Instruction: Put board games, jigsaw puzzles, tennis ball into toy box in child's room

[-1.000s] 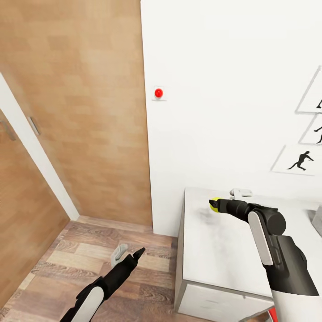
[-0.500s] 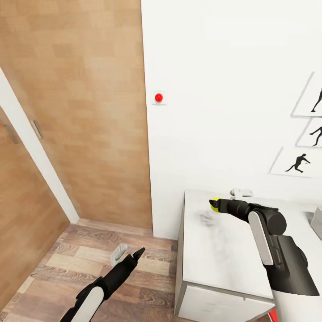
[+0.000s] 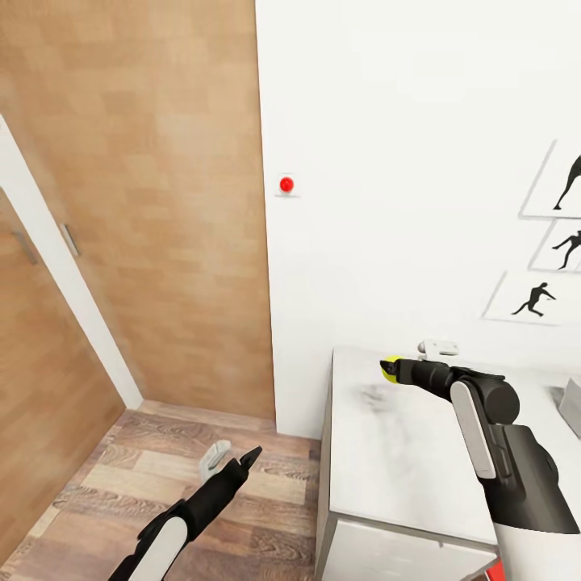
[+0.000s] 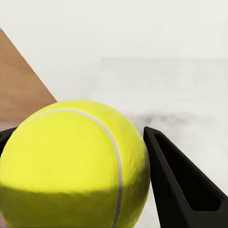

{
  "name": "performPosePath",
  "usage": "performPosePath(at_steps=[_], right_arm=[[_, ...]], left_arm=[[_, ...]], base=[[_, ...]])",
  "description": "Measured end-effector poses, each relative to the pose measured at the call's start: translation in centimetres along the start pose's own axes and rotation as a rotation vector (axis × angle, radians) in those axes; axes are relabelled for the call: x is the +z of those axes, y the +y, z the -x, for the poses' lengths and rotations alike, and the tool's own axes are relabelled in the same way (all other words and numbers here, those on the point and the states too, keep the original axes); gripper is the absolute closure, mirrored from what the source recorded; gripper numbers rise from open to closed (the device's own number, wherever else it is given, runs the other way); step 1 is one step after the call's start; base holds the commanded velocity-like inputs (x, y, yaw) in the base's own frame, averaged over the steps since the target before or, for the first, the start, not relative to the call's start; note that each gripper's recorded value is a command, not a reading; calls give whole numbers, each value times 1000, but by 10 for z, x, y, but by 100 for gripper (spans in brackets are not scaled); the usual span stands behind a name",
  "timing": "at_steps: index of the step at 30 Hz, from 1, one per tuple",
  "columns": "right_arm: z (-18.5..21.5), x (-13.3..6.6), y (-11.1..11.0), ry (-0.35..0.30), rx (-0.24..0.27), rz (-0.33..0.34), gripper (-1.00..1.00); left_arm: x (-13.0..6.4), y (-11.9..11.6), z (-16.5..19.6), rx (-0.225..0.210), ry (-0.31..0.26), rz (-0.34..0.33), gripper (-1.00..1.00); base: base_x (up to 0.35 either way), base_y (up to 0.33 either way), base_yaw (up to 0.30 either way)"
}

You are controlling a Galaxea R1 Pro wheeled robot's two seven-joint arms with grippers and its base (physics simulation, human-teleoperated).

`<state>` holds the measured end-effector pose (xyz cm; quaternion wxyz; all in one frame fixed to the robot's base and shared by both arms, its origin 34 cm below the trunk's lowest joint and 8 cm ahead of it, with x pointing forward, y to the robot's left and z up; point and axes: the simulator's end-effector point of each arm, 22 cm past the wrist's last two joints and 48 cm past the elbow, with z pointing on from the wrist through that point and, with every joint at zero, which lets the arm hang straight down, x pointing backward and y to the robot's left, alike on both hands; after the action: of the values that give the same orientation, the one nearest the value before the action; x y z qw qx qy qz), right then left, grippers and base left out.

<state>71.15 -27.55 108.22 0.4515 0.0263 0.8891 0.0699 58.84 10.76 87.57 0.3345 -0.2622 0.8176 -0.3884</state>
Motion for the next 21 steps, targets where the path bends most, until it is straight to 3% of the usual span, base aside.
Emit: performPosePath(at_steps=[21], right_arm=[[16,-15,-3,-36,-5,-6,100]], left_arm=[[-5,-14,8,16,-19,-24,-100]], base=[[0,0,0]])
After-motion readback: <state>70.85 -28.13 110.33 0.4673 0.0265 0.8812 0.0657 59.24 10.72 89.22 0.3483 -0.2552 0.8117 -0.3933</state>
